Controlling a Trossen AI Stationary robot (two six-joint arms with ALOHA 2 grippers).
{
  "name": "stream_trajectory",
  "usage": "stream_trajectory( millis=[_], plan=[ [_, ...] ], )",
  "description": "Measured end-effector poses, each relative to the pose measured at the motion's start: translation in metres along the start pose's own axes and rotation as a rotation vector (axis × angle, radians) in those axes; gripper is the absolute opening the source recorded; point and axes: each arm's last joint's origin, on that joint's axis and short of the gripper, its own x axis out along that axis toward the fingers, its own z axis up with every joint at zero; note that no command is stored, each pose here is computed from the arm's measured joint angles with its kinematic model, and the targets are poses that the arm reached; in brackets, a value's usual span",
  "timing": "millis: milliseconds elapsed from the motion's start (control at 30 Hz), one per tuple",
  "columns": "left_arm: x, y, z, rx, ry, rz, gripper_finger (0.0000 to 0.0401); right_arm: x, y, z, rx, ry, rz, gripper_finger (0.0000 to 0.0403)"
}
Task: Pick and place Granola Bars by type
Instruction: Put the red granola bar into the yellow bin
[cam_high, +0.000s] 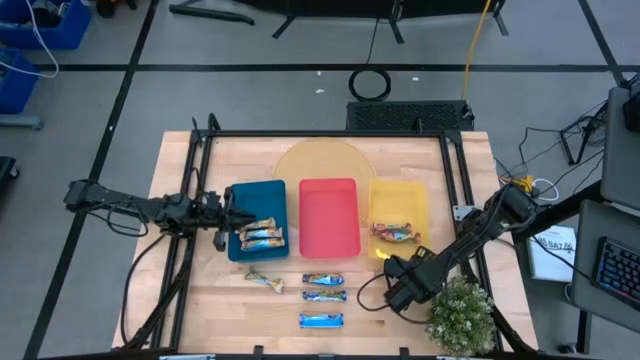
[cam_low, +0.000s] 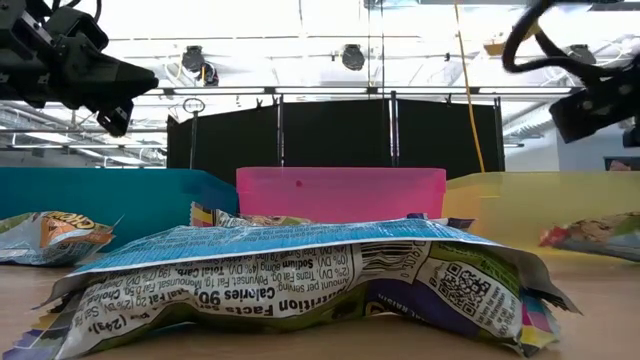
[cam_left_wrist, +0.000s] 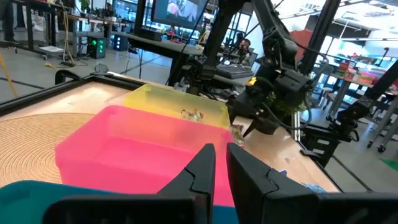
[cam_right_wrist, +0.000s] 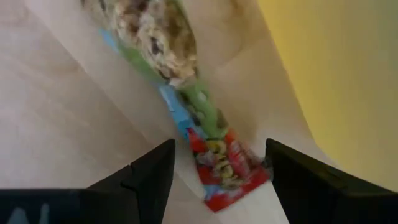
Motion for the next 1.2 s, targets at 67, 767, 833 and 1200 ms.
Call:
stream_trajectory(
  millis=[67, 767, 833, 1200],
  plan=[
    [0.0, 0.0, 0.0, 0.0, 0.0, 0.0, 0.0047, 0.004, 0.0, 0.001, -0.027, -0.01, 0.03, 0.0242],
    [0.0, 0.0, -0.001, 0.006, 0.012, 0.004, 0.0047, 0.006, 0.008, 0.002, -0.392, -0.108, 0.082, 0.0124],
    [0.0, 0.0, -0.001, 0.006, 0.012, 0.004, 0.0047, 0.006, 0.009, 0.002, -0.412, -0.111, 0.088, 0.0099],
    [0.0, 0.0, -0.001, 0.008, 0.011, 0.005, 0.0047, -0.044, 0.007, 0.003, -0.546, -0.279, 0.388, 0.0058]
  ],
)
